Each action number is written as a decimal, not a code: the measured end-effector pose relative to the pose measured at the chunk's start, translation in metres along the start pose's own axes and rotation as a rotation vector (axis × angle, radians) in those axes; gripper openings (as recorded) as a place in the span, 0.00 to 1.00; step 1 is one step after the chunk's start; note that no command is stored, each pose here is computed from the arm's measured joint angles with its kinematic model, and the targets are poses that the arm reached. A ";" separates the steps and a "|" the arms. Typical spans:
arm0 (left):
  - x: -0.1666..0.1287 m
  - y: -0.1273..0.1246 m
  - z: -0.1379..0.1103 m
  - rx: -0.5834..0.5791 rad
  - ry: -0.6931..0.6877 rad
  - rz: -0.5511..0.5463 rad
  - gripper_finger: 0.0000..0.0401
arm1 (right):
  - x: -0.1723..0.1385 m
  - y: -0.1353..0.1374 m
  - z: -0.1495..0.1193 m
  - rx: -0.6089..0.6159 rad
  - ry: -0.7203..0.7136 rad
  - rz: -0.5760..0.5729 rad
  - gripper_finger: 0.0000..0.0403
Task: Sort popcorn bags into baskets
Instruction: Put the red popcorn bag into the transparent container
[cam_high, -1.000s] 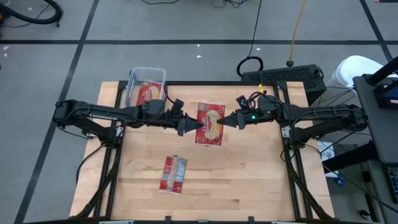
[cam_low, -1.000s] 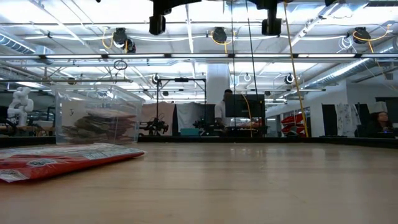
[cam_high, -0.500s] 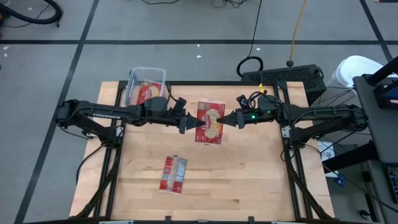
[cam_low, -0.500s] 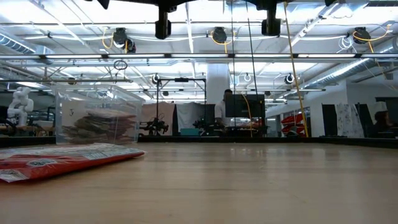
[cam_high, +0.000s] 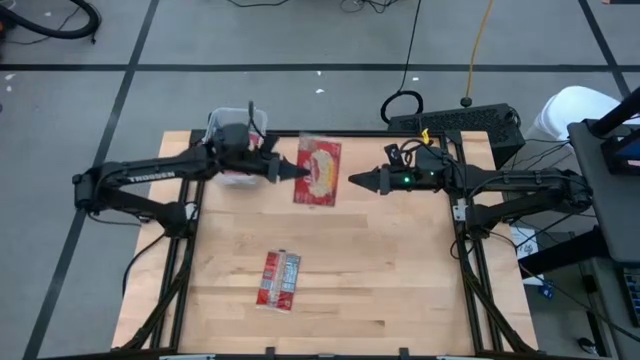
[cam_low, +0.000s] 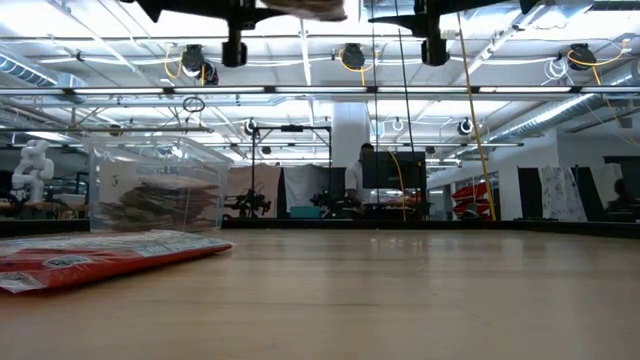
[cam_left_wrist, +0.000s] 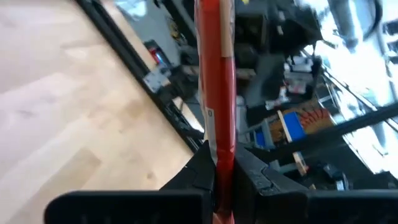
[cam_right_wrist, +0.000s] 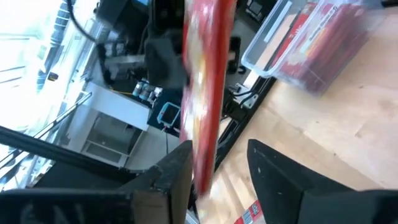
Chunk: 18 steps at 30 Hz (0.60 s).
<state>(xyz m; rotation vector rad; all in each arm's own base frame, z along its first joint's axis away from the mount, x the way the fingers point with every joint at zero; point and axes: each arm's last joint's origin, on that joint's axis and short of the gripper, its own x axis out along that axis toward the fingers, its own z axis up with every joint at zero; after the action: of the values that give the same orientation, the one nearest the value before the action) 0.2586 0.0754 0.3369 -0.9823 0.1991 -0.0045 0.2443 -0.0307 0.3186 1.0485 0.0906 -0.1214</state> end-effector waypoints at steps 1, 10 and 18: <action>-0.006 0.002 0.004 -0.008 -0.007 0.014 0.07 | 0.000 0.000 0.000 0.001 0.001 0.000 0.37; -0.066 0.021 0.030 -0.051 -0.090 0.163 0.05 | 0.000 -0.001 0.000 0.001 0.006 -0.007 0.34; -0.107 0.042 0.038 -0.081 -0.121 0.312 0.06 | 0.000 -0.003 -0.002 0.002 0.013 -0.031 0.33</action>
<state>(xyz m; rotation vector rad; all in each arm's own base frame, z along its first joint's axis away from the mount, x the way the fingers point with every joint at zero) 0.1565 0.1401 0.3402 -1.0204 0.2414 0.3500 0.2438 -0.0308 0.3153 1.0498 0.1185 -0.1423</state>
